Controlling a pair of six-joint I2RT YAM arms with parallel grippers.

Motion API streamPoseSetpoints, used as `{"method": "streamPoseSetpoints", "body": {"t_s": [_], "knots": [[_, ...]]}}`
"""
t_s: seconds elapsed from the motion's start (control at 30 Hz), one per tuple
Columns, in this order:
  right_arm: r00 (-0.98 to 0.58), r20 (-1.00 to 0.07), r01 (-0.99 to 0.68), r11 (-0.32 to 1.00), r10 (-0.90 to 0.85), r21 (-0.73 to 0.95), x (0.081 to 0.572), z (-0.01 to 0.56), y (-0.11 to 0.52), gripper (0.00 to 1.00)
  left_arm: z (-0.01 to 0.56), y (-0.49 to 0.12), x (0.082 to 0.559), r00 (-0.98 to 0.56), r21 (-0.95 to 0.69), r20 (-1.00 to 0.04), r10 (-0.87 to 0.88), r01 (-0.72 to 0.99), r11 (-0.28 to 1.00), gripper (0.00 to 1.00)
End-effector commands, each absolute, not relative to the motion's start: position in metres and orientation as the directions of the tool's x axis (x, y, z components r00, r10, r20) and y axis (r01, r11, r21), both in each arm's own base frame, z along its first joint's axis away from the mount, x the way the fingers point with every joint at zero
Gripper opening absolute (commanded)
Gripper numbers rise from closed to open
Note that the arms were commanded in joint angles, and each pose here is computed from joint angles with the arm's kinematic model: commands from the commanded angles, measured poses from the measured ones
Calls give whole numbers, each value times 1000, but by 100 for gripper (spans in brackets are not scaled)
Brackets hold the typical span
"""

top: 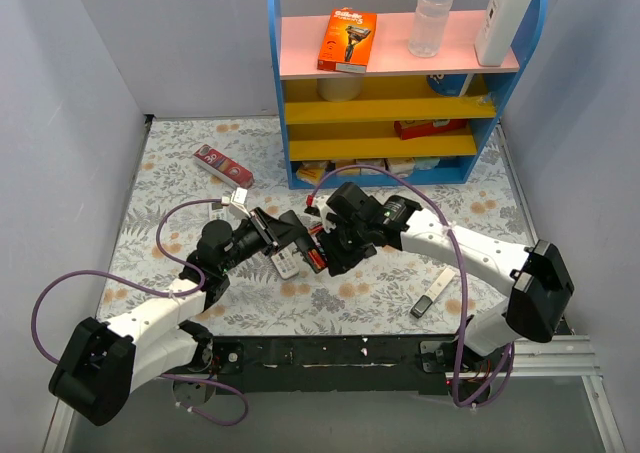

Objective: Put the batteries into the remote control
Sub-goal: Load the battery into the remote control.

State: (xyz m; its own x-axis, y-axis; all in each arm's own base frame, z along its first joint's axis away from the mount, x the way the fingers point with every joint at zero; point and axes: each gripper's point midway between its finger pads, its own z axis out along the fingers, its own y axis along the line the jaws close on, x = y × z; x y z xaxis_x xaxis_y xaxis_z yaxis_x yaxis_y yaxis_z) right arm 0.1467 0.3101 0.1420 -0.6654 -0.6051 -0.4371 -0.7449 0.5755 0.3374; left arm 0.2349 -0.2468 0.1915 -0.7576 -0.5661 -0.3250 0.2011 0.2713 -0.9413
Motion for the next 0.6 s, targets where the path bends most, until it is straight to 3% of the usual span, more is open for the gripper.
{"method": "streamPoseSetpoints", "body": {"t_s": [0.0,0.1,0.23,0.33,0.57], "knots": [[-646,-560,-746,586,-519,317,165,160,317,29,218,-246,237,-728,-956,-294,-619,218,197,0],[-639,-592,-746,583,-491,322,164,165,314,34,213,-243,241,-712,-957,-291,-640,200,212,0],[-637,-627,-738,590,-448,328,167,179,308,52,207,-242,244,-708,-955,-295,-641,194,226,0],[-637,-664,-725,596,-391,345,172,193,304,60,208,-242,242,-710,-953,-303,-636,209,221,0],[-667,-712,-704,497,-219,507,172,219,313,70,220,-246,235,-720,-944,-328,-612,269,190,0]]}}
